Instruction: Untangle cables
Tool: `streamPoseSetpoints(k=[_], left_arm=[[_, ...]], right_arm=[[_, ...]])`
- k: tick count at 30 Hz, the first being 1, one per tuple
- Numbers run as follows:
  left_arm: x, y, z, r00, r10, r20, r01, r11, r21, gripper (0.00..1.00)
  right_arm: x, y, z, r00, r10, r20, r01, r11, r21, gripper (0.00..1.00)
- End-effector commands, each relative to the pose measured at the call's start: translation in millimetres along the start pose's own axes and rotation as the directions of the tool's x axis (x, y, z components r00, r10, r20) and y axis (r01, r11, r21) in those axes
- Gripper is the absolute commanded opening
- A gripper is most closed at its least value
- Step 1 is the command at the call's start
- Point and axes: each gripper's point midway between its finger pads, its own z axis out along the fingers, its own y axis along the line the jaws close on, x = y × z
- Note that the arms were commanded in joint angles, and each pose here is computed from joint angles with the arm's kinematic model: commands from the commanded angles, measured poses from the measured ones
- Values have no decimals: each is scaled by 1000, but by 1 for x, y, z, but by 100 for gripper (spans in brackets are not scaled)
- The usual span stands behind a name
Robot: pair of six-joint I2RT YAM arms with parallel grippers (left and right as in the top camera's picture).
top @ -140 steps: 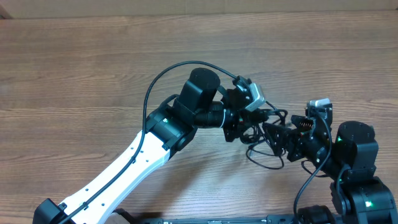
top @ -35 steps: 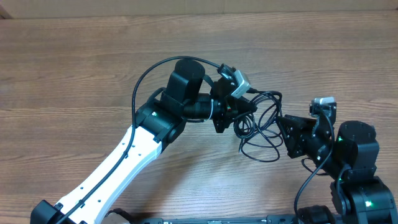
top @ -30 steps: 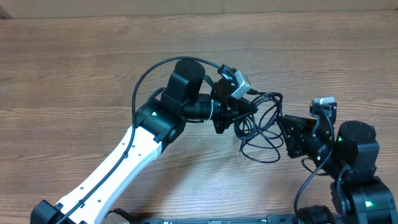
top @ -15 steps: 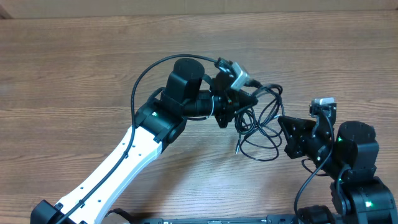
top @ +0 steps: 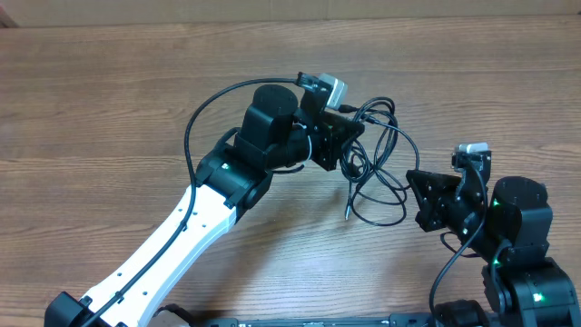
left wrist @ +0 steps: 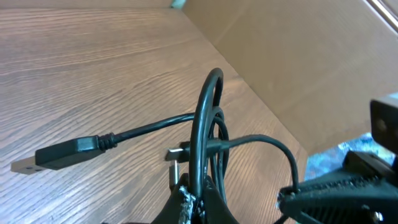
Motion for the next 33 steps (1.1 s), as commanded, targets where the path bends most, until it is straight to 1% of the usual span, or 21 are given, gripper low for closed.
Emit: streamPoseSetpoints(k=[1, 6, 14, 15, 17, 19, 20, 21, 23, 26, 29, 33], left_arm=[[-21, 0, -10, 997, -34, 72, 36, 999, -28, 4], [-27, 13, -14, 988, -117, 101, 123, 991, -56, 4], [-28, 15, -16, 986, -130, 102, 136, 989, -53, 4], [-28, 14, -16, 987, -129, 98, 134, 990, -48, 4], [-25, 9, -15, 992, -97, 79, 99, 995, -22, 4], [-22, 3, -15, 997, -46, 59, 46, 999, 8, 4], [-21, 0, -15, 998, -19, 51, 18, 1000, 22, 4], [-20, -2, -15, 999, 2, 46, -3, 999, 33, 4], [-17, -7, -15, 998, 47, 34, -49, 997, 61, 4], [-15, -11, -15, 996, 84, 24, -86, 993, 83, 4], [-12, -10, -15, 994, 111, 15, -112, 990, 82, 4], [-9, -9, -15, 992, 126, 3, -126, 989, 78, 4]], right_arm=[[-10, 3, -6, 999, -13, 36, 13, 1000, 3, 4], [-9, 3, -6, 999, -11, 31, 11, 1000, 4, 4], [-11, 3, -6, 999, -10, 39, 10, 1000, 2, 4], [-11, 3, -6, 999, -10, 38, 10, 1000, 2, 15], [-11, 3, -6, 999, -10, 38, 10, 1000, 2, 45], [-10, 3, -6, 999, -9, 36, 9, 1000, 2, 70], [-10, 3, -6, 999, -9, 34, 9, 1000, 3, 80], [-9, 3, -6, 999, -8, 32, 8, 1000, 3, 86], [-11, 3, -6, 999, -10, 38, 10, 1000, 2, 93], [-12, 3, -6, 999, -11, 42, 11, 1000, 0, 97], [-11, 3, -6, 999, -10, 38, 10, 1000, 2, 99], [-10, 3, -6, 999, -8, 33, 8, 1000, 3, 100]])
